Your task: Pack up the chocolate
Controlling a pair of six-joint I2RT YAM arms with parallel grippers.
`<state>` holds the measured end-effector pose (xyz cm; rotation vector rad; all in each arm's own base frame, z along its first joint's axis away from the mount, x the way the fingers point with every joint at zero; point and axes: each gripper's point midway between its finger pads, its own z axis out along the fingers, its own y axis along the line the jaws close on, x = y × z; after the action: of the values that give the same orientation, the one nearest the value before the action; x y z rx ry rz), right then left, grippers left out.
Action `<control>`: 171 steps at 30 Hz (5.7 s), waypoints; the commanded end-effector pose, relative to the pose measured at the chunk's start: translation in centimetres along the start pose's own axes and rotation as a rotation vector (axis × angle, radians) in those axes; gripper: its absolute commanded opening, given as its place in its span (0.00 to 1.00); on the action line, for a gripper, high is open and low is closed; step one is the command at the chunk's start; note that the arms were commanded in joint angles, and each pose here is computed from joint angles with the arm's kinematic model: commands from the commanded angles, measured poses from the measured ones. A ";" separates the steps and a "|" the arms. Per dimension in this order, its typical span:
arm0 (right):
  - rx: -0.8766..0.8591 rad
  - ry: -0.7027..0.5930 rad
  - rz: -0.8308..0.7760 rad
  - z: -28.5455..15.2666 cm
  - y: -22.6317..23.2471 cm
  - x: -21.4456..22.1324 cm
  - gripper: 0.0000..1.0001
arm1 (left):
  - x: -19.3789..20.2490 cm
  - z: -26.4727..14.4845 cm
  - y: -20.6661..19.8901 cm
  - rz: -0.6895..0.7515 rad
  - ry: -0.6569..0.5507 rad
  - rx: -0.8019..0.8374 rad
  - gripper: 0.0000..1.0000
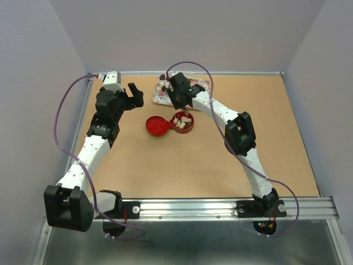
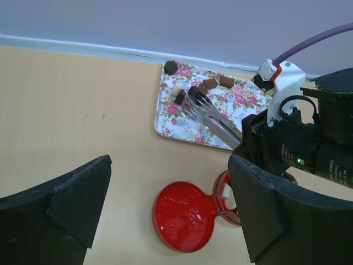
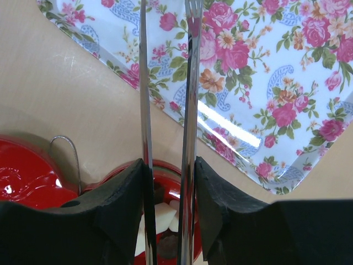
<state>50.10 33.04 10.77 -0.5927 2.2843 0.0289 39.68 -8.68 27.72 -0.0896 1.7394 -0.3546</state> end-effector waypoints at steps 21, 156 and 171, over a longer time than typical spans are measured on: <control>0.034 -0.080 0.025 -0.3 -1.4 -2.6 0.32 | -2.1 0.3 -0.8 0.003 -0.066 0.027 0.99; -0.146 -0.137 0.115 0.3 -5.0 -3.2 0.45 | -1.6 1.3 0.2 0.025 -0.042 -0.022 0.99; -0.237 -0.139 0.076 2.4 -3.8 -3.1 0.45 | -1.4 1.7 0.9 0.023 -0.034 -0.039 0.99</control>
<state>53.55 30.05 8.44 -0.5859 2.2942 0.3053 40.86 -8.07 25.05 -0.1117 1.8037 -0.3083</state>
